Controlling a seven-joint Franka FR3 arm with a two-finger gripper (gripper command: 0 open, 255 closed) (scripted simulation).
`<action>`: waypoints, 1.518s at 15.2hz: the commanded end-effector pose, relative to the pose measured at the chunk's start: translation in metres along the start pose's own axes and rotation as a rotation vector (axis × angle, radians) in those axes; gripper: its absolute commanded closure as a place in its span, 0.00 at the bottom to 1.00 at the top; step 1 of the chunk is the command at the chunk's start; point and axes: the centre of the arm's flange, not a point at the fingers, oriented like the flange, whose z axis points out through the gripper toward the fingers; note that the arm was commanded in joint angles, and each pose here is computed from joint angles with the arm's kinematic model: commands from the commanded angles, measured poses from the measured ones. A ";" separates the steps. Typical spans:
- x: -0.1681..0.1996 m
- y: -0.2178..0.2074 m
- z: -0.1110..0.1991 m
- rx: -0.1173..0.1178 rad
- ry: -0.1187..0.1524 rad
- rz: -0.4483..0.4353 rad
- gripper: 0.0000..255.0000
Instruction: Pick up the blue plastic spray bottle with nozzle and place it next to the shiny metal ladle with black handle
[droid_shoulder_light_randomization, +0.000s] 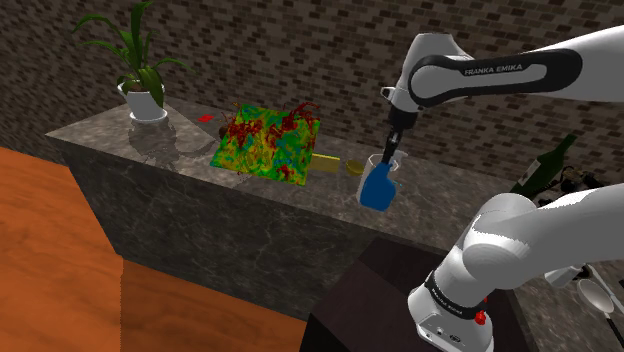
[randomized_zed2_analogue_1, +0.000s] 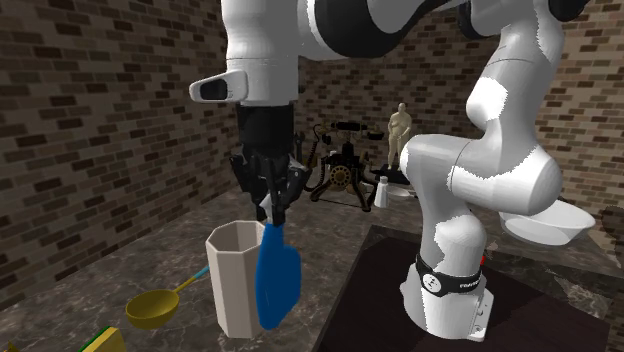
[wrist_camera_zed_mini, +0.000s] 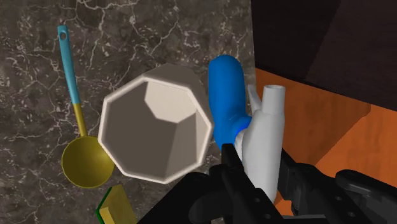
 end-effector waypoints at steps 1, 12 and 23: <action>0.000 -0.001 -0.012 0.000 0.000 0.000 1.00; 0.000 0.000 -0.070 0.000 0.000 0.000 1.00; 0.001 0.000 -0.128 0.000 0.000 0.000 1.00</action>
